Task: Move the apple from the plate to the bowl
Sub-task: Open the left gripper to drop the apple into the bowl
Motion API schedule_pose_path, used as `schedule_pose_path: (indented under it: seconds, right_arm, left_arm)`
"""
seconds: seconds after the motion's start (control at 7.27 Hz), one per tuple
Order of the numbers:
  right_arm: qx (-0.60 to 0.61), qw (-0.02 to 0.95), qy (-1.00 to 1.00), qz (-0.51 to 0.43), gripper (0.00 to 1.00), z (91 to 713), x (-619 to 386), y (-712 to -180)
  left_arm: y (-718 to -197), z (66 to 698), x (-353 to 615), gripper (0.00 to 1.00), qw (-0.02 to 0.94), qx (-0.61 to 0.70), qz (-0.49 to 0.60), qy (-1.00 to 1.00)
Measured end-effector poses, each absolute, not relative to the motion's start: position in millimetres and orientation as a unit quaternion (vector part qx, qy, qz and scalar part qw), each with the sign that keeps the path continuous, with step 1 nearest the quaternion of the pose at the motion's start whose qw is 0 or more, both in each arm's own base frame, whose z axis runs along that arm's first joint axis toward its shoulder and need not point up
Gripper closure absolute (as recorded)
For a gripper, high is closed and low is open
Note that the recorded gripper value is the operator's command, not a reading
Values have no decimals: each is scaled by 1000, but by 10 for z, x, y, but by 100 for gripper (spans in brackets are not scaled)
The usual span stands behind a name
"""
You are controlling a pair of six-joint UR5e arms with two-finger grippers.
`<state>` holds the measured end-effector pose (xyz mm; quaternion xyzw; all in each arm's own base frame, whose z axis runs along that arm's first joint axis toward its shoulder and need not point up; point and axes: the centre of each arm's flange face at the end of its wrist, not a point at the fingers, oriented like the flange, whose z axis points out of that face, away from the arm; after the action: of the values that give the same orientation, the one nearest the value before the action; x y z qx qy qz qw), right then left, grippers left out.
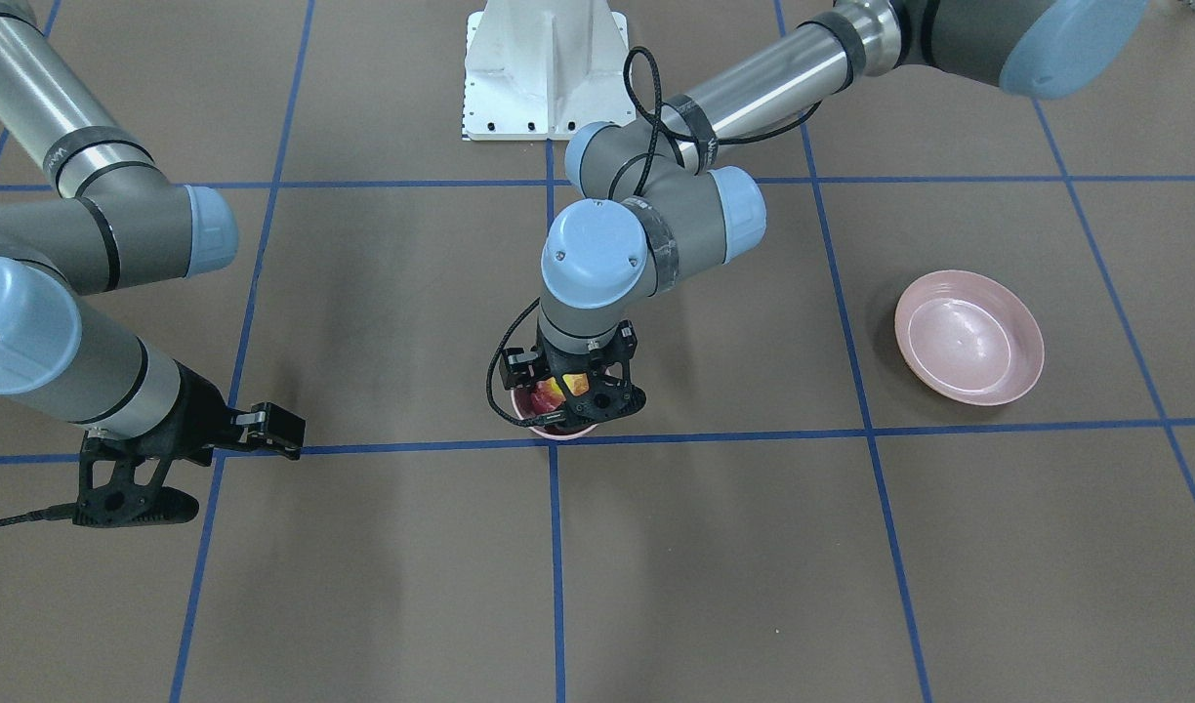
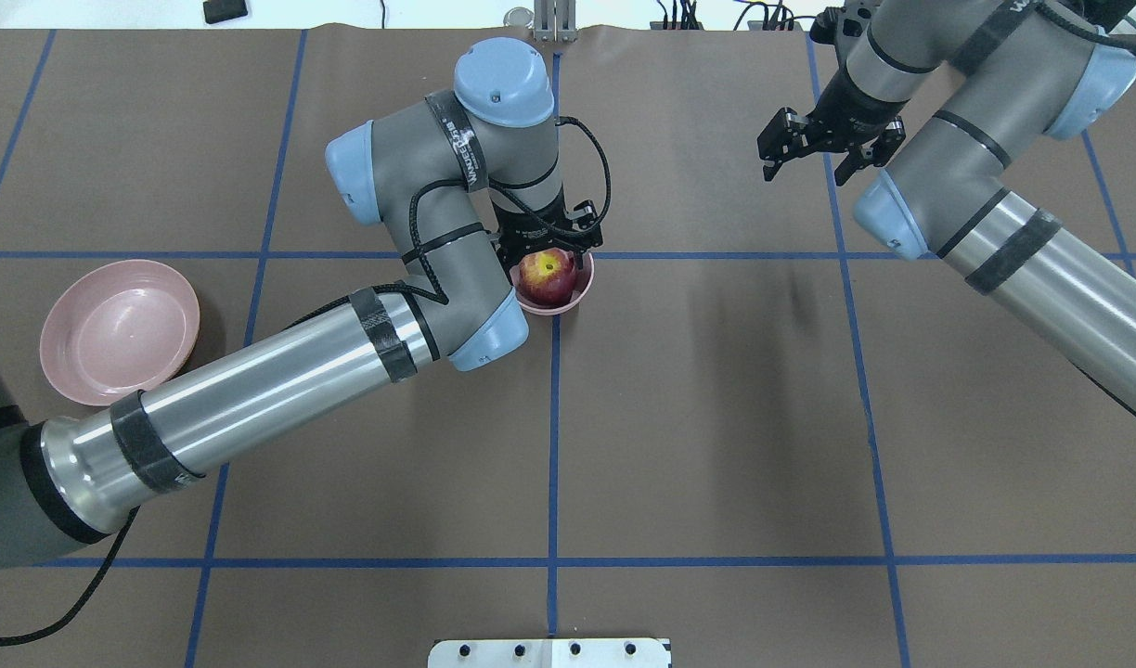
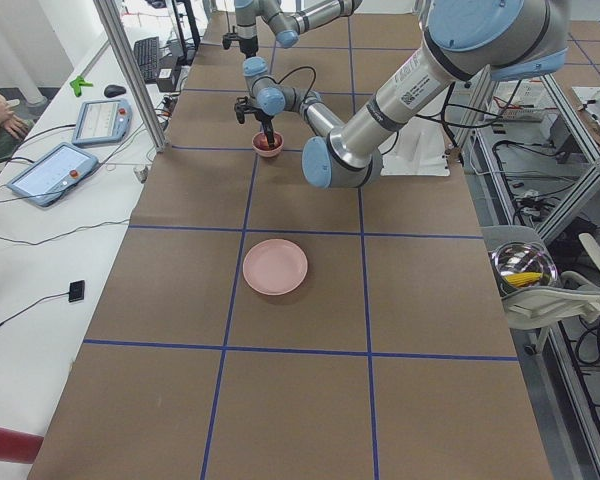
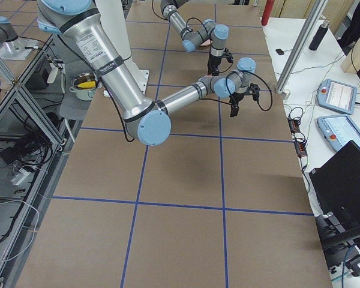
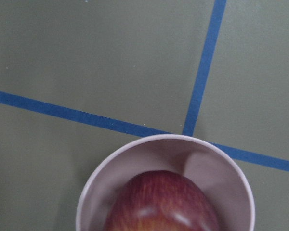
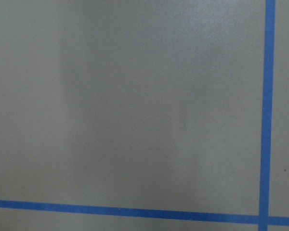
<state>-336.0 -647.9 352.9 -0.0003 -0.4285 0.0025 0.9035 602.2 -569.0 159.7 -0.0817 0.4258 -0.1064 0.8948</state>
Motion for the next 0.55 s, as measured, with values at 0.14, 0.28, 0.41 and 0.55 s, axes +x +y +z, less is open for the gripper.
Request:
schedule_pose_path:
  seconds: [0.14, 0.28, 0.41, 0.55]
  right_arm:
    - [-5, 900, -435, 9, 0, 3551, -3232, -6519]
    - [-12, 897, -442, 21, 0, 3623, -3014, -6577]
    - [-16, 895, -445, 32, 0, 3726, -2750, -6640]
    - [-17, 897, -441, 30, 0, 3853, -2487, -6682]
  left_arm:
    - [-5736, 1575, 5925, 1, 892, -81, -115, 430]
    - [-5854, 1609, 5687, 1, 888, -77, -121, 436]
    - [-5978, 1766, 5344, 1, 887, -68, -117, 442]
    - [-6056, 2087, 4868, 1, 888, -47, -102, 445]
